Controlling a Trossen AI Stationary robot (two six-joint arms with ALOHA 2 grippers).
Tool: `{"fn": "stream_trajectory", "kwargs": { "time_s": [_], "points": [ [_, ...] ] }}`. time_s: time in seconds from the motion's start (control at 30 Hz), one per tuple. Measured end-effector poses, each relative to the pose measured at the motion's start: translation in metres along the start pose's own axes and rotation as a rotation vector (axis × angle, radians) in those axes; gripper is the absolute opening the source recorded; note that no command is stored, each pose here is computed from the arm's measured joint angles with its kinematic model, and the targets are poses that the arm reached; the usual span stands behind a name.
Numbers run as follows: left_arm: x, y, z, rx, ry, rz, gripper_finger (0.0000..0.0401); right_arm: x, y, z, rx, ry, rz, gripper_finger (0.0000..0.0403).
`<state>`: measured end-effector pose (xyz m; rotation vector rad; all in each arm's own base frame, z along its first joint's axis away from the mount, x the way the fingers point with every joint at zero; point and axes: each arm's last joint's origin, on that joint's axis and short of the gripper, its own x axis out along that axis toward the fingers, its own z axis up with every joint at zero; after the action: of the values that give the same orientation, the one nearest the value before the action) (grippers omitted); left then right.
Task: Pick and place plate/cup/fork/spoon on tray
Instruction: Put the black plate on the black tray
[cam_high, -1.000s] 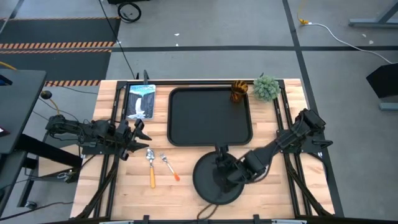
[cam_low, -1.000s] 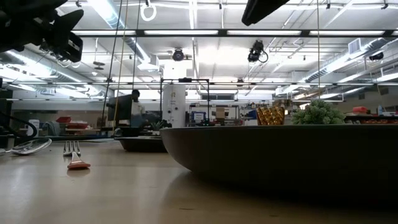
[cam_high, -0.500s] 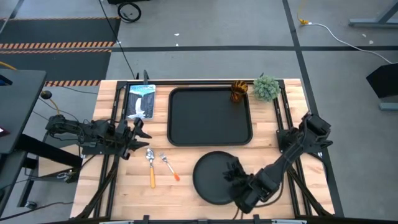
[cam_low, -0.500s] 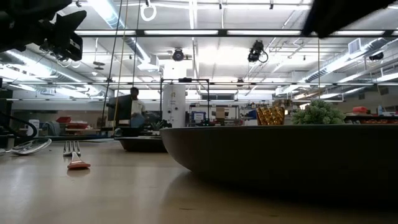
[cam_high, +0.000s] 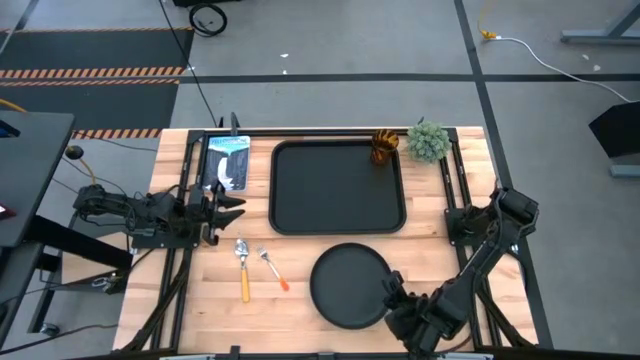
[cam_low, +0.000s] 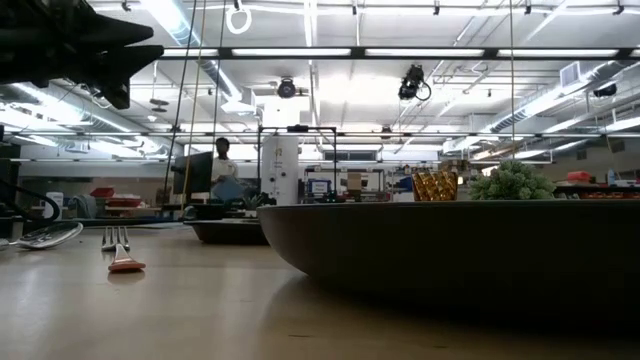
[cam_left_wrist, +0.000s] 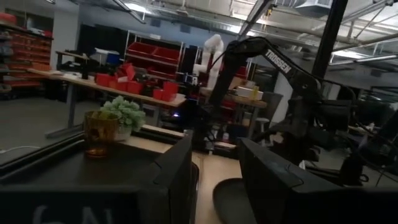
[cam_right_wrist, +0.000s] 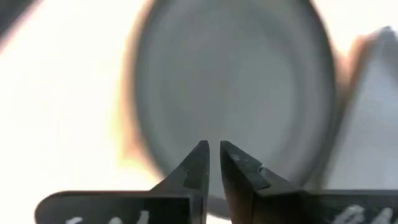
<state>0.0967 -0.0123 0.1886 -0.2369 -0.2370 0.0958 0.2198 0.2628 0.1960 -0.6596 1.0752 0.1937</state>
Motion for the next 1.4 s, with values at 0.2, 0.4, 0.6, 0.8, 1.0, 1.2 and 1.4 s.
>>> {"fn": "stream_trajectory", "kwargs": {
  "time_s": [0.2, 0.4, 0.6, 0.8, 1.0, 1.2, 1.4],
  "points": [
    [0.0, 0.0, 0.0, -0.001, -0.003, 0.013, 0.0142, 0.008, -0.009, 0.002, 0.125, 0.083, 0.195, 0.0054],
    [0.0, 0.0, 0.0, -0.001, -0.003, 0.013, 0.0142, 0.006, -0.017, 0.014, 0.082, 0.014, 0.184, 0.0078],
    [0.0, 0.0, 0.0, -0.001, -0.001, 0.013, 0.0142, 0.01, -0.022, 0.026, 0.078, -0.059, 0.207, 0.0079],
    [0.0, 0.0, 0.0, -0.007, -0.001, 0.013, 0.0142, 0.025, -0.011, 0.033, 0.008, 0.03, 0.22, 0.0079],
    [0.0, 0.0, 0.0, -0.008, 0.0, 0.014, 0.0142, 0.022, -0.004, 0.028, 0.03, 0.097, 0.213, 0.0079],
    [0.0, 0.0, 0.0, -0.002, 0.001, 0.014, 0.0142, 0.027, 0.004, 0.018, -0.004, 0.204, 0.214, 0.0079],
    [0.0, 0.001, -0.001, 0.001, 0.007, 0.015, 0.0142, 0.029, 0.005, 0.018, -0.005, 0.206, 0.208, 0.0079]
  ]
}}
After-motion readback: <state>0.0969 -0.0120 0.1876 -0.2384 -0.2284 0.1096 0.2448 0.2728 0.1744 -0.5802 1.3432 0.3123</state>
